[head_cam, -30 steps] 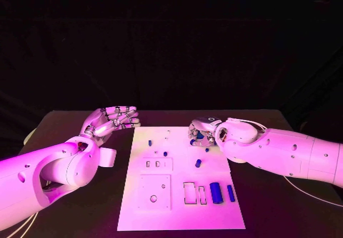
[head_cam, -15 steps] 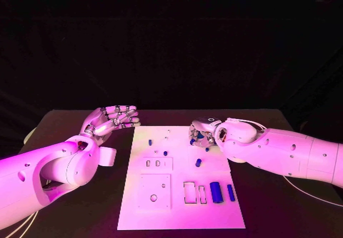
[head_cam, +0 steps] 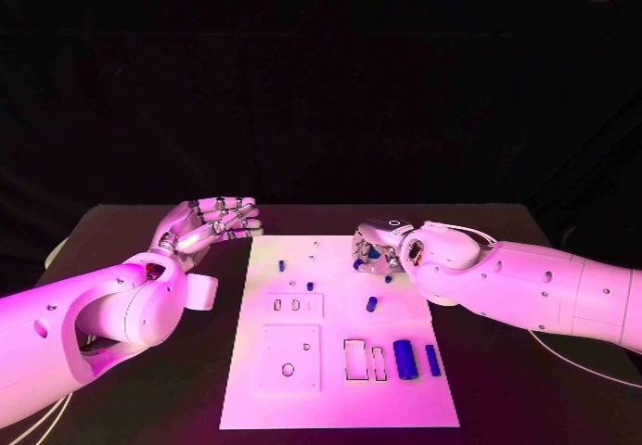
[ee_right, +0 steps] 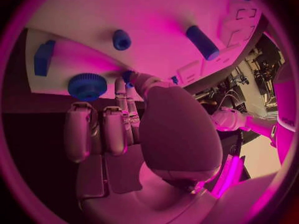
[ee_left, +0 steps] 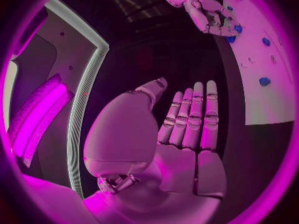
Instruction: Assemble the parts on the task board
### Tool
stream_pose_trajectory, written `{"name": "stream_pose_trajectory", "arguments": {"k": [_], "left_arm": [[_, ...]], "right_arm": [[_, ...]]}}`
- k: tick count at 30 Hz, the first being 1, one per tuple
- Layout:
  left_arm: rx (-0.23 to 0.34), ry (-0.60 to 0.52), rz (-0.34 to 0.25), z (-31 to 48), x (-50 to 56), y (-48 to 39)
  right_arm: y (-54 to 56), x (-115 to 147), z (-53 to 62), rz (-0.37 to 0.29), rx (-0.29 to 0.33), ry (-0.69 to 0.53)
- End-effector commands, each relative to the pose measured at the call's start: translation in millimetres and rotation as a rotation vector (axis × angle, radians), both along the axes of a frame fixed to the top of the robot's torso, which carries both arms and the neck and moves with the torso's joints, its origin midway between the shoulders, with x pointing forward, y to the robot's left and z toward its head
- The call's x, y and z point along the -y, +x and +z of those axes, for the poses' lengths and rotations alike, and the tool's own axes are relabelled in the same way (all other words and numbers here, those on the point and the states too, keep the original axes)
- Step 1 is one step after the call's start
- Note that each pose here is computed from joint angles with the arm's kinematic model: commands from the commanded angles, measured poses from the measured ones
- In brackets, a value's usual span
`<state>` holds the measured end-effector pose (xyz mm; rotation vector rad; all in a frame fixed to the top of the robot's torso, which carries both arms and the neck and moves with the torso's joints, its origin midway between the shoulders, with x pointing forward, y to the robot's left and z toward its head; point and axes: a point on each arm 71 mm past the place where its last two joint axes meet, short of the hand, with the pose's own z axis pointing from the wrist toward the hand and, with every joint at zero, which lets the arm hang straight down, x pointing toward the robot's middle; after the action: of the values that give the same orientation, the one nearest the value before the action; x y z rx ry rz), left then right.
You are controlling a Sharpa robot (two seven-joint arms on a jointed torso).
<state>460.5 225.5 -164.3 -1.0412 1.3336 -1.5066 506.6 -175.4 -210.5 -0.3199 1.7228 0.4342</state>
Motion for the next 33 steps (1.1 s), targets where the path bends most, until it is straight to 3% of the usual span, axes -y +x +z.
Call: {"name": "stream_pose_trajectory", "arguments": {"k": [1,14,33], "left_arm": [[0.006,-0.008,-0.017,1.6,1.7,0.0],[0.006,-0.006,-0.011,1.3,0.3,0.8],[0.006,-0.012,-0.022,2.5,4.2,0.1]], "right_arm": [[0.3,-1,5.5,-0.021,0.066,0.037],[2.7,-21,19.8,-0.032,0.164,0.114],[22.2,-59,14.9,-0.021,0.197,0.130]]}}
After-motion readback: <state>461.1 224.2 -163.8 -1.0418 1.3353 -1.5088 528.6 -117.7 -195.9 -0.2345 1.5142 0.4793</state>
